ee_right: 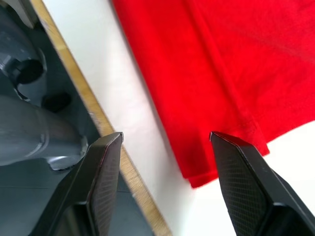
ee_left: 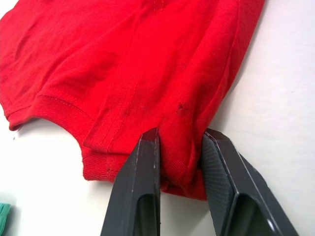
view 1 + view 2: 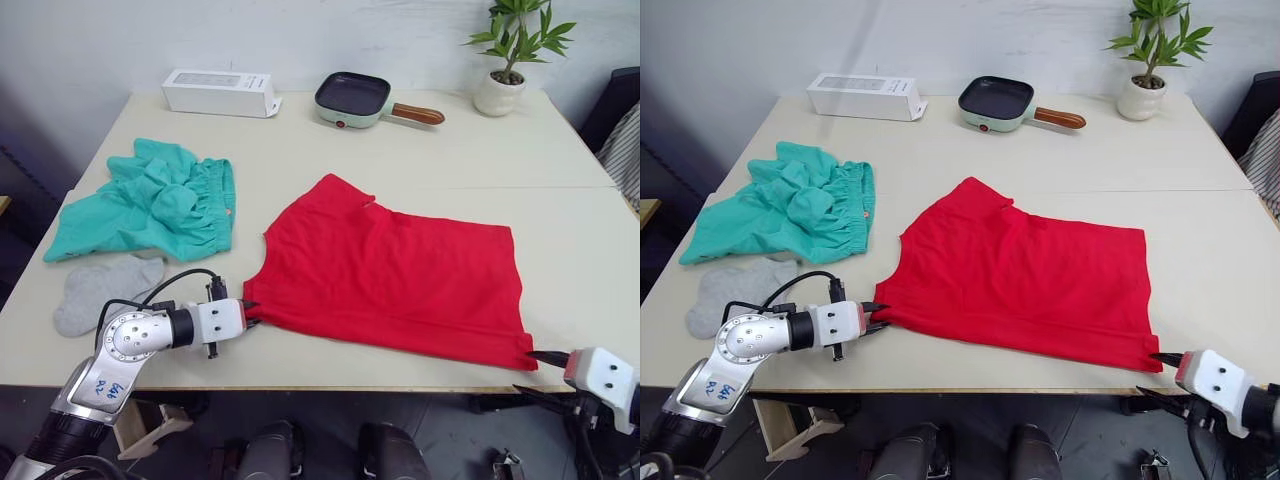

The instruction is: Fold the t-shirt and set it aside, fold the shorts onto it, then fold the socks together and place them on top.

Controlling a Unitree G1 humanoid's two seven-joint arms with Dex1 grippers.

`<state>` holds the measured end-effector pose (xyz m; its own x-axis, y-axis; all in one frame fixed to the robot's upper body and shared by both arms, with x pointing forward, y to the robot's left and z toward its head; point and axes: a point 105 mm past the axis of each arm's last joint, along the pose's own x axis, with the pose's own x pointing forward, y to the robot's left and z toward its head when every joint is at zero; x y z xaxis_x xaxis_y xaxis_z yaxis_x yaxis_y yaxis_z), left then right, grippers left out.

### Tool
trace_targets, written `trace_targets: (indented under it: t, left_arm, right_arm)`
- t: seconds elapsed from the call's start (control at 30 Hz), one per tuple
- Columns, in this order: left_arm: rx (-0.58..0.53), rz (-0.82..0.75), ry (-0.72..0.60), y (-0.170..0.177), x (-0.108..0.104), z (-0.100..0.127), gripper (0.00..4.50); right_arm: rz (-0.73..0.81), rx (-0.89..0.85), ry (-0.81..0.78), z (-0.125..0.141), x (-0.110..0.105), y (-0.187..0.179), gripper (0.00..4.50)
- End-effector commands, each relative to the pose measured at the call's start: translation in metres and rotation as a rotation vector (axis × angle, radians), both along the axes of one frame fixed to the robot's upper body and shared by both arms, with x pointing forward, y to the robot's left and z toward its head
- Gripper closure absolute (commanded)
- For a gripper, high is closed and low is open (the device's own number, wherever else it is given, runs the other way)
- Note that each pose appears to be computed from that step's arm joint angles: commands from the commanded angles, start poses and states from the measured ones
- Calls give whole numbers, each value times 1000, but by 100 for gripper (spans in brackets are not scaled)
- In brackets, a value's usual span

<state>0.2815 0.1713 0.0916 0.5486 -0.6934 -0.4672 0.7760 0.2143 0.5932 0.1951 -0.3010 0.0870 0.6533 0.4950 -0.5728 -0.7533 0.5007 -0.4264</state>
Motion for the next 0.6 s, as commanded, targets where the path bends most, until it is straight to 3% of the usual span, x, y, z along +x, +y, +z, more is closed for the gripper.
trace_targets:
  t: [0.03, 0.13, 0.23, 0.3, 0.43, 0.47, 0.6]
  left_arm:
    - [24, 37, 62, 7, -2, -15, 329]
    - [26, 40, 62, 8, -3, -15, 329]
    - [32, 47, 67, 11, -4, -15, 329]
    - [33, 46, 72, 12, -5, -16, 329]
    - [35, 41, 88, 12, -7, -19, 448]
    - [35, 41, 91, 13, -7, -19, 450]
    - [24, 18, 128, 11, -15, -21, 450]
  right_arm:
    - [7, -44, 7, -8, 4, -4, 160]
    - [13, -55, -1, -11, 9, -5, 160]
    - [8, -61, -15, -11, 14, -8, 220]
    - [11, -59, -15, -11, 15, -8, 282]
    - [20, -57, -15, -10, 16, -7, 426]
    - [21, -57, -15, -10, 17, -7, 447]
    - [42, -54, -18, -8, 18, -5, 447]
